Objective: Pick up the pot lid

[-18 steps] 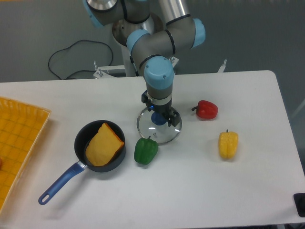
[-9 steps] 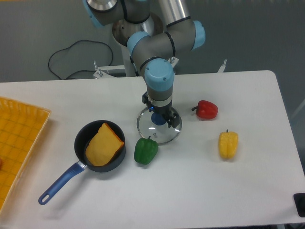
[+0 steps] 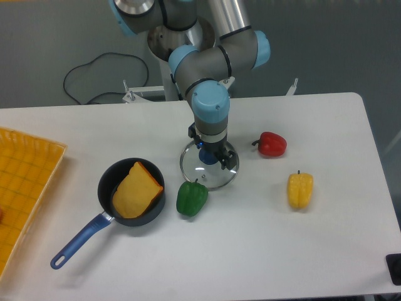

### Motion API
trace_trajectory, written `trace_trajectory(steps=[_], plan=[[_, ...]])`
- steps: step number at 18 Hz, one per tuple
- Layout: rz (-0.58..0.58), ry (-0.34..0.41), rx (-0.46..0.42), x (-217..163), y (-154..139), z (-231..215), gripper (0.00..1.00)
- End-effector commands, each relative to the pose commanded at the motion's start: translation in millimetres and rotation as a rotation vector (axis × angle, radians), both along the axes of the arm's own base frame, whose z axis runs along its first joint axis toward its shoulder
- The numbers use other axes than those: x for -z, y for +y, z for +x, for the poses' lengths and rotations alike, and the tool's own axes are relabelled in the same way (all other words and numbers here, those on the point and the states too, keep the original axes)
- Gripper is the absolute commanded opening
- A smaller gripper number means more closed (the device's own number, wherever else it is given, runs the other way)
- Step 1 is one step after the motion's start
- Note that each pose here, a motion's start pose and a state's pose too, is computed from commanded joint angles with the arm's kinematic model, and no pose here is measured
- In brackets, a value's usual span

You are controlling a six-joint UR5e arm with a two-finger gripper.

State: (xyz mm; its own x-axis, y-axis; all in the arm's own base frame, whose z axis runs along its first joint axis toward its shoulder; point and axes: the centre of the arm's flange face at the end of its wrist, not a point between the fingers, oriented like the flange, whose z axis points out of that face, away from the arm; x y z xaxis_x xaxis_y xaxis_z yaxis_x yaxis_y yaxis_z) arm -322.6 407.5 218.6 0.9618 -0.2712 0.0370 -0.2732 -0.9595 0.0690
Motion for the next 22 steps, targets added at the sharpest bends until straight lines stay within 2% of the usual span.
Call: trace_trajectory(steps=[22], plan=[[-0.004, -0.014, -0.003, 10.4, -0.8, 7.1, 1.00]])
